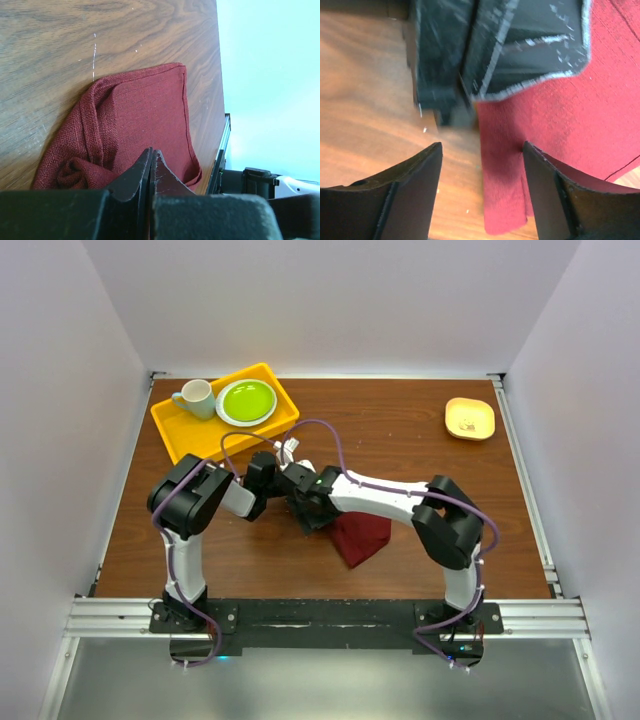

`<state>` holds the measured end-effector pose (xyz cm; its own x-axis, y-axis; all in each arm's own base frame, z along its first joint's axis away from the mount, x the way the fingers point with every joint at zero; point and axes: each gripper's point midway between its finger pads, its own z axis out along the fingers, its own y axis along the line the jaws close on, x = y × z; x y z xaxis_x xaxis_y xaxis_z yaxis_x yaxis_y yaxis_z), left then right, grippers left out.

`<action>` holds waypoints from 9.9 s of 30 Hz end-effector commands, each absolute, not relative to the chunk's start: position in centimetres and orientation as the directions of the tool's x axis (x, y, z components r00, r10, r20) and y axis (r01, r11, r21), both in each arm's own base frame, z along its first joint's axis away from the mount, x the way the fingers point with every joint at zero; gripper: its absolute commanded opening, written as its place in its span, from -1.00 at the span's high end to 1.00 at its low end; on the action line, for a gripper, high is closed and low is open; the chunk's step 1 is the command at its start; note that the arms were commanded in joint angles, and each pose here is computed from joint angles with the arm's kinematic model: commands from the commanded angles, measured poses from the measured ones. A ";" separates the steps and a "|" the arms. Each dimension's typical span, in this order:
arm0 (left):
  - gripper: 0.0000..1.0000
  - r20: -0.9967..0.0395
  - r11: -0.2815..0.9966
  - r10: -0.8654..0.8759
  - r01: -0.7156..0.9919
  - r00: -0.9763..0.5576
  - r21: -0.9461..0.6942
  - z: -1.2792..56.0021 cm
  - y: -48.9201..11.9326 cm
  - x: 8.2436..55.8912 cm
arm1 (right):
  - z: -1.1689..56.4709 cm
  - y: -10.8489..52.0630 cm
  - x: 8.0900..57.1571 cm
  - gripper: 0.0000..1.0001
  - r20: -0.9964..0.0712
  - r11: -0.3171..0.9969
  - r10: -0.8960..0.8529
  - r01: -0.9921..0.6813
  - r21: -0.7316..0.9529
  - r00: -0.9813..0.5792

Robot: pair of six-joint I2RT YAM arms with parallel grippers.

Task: Fold the napkin, place the utensils inside, and roll it up
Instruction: Roll the napkin with the utensil

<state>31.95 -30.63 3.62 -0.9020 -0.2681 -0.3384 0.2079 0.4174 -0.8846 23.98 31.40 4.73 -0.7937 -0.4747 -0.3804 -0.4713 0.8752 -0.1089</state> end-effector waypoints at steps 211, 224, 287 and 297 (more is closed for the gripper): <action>0.60 -0.264 0.529 -0.200 0.123 -0.944 -0.840 8.6 -29.8 29.8 | -6.1 28.6 14.5 0.79 -0.039 0.762 -0.290 -0.255 0.595 -0.956; 0.77 -0.263 0.589 -0.220 0.087 -0.940 -0.803 5.8 -27.9 29.0 | -5.7 28.0 15.8 0.61 0.018 0.821 -0.251 -0.203 0.533 -0.968; 0.71 -0.326 0.542 -0.272 0.135 -0.905 -0.829 11.8 -26.3 34.0 | -0.7 29.9 20.3 0.68 -0.180 0.688 -0.474 -0.490 0.536 -0.862; 0.83 -0.236 0.472 -0.206 0.114 -0.950 -0.874 8.9 -30.0 29.3 | -2.7 27.9 20.2 0.59 -0.114 0.664 -0.385 -0.360 0.655 -0.916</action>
